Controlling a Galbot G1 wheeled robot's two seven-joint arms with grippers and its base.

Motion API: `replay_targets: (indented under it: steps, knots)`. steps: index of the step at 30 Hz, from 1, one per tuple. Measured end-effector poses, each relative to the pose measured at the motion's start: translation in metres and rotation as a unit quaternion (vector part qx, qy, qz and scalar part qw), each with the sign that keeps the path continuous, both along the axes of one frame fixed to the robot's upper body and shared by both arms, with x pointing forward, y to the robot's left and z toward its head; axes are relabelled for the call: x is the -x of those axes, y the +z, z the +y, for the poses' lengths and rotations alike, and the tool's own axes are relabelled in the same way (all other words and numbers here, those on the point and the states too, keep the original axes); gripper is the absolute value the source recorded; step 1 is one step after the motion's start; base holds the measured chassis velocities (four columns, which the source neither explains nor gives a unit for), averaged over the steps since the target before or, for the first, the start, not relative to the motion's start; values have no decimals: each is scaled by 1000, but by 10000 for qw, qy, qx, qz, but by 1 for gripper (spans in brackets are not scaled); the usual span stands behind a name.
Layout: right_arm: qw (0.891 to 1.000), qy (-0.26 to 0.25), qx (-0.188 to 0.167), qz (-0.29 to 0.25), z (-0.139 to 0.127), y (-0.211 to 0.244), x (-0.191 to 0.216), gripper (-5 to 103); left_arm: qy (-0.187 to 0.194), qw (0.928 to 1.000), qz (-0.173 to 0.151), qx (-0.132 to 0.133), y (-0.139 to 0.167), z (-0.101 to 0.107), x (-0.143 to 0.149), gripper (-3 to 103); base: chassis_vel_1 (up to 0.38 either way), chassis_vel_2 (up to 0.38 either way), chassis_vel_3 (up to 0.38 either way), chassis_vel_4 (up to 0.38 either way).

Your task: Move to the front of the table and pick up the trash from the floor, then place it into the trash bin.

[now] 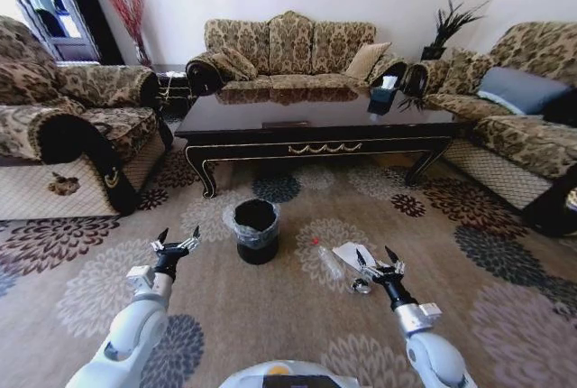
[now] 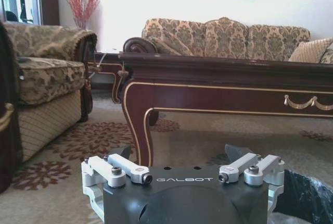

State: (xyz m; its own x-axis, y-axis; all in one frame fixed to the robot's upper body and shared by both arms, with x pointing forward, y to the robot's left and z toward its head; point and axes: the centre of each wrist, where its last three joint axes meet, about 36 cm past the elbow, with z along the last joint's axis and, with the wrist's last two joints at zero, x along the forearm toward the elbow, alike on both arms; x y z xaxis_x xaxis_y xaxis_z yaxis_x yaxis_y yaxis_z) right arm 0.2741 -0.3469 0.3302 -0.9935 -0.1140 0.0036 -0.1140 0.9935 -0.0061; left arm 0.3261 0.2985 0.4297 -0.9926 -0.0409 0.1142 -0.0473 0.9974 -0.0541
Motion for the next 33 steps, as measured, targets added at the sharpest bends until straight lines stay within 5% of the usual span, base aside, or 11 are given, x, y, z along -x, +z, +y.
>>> replay_targets:
  steps: [9,14,20,24,33]
  knots:
    - [9998,-70,-62,-170,4,-5,0,100,-182,9994,254,172,12,-24,-14,100,-126,122,125,-123]
    - [9998,-78,-55,-179,6,-7,3,100,-309,9982,493,-170,27,-29,-34,100,-6,4,12,-13]
    - [9998,-67,-35,-162,11,-9,7,100,-435,9913,1232,-137,48,-32,-60,100,0,0,0,0]
    - [9998,-90,-8,-170,10,-10,10,100,-485,9772,2051,-271,57,-39,-80,100,0,0,0,0]
    - [9998,-96,-9,-177,12,-11,10,100,-658,9579,2790,157,63,-62,-111,100,0,0,0,0]
